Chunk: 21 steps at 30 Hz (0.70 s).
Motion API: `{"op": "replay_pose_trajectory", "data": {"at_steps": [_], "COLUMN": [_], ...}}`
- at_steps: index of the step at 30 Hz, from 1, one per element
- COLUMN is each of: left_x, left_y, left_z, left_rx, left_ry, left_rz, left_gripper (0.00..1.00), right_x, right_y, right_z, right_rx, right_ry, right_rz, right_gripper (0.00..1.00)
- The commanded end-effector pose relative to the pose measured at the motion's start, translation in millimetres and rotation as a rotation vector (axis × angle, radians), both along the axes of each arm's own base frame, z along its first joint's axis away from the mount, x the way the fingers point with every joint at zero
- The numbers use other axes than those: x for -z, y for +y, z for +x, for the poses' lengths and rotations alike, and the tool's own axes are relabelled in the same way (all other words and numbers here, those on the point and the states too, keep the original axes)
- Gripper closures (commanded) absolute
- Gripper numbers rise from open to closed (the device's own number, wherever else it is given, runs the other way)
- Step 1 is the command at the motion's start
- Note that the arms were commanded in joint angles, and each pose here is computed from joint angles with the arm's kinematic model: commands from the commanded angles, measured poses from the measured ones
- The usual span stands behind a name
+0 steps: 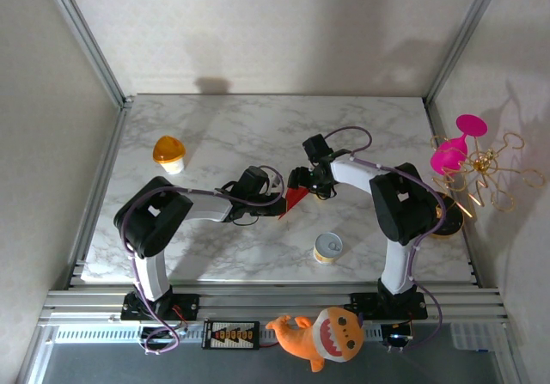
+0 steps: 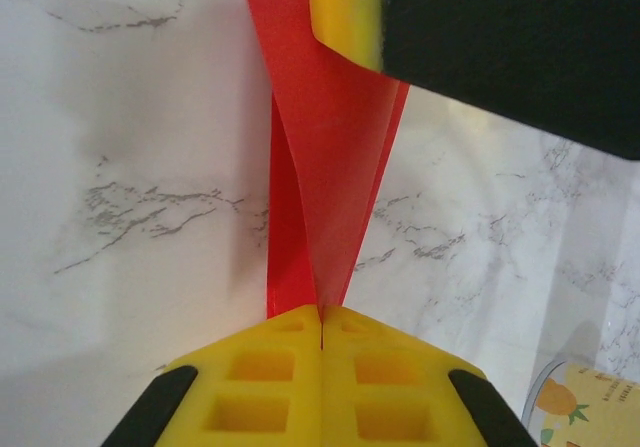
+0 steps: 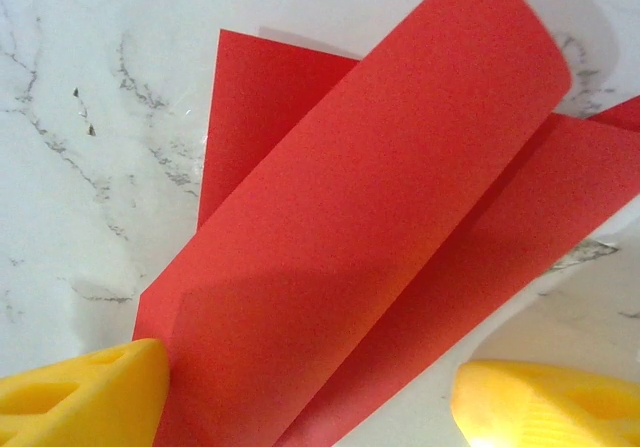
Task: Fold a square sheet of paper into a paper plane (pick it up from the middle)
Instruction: Fold the wing for the fifth time at the center of the table.
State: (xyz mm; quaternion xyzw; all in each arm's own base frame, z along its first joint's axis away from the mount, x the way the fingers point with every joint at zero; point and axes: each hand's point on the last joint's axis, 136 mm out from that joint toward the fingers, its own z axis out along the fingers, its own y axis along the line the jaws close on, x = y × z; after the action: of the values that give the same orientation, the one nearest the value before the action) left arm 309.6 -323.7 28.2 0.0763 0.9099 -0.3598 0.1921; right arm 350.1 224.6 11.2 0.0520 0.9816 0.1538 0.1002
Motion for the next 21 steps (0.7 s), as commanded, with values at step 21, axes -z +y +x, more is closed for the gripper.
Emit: {"op": "replay_pose_trajectory", "data": {"at_steps": [21], "left_x": [5], "left_y": [-10], "left_z": [-1], "left_rx": [0.022], "left_ry": [0.024], "left_rz": [0.007], "left_gripper": [0.98], "right_x": [3], "right_y": [-15], "right_z": [-10], "right_rx": [-0.215], "right_ry": [-0.208], "right_rz": [0.175], "right_gripper": [0.14]}}
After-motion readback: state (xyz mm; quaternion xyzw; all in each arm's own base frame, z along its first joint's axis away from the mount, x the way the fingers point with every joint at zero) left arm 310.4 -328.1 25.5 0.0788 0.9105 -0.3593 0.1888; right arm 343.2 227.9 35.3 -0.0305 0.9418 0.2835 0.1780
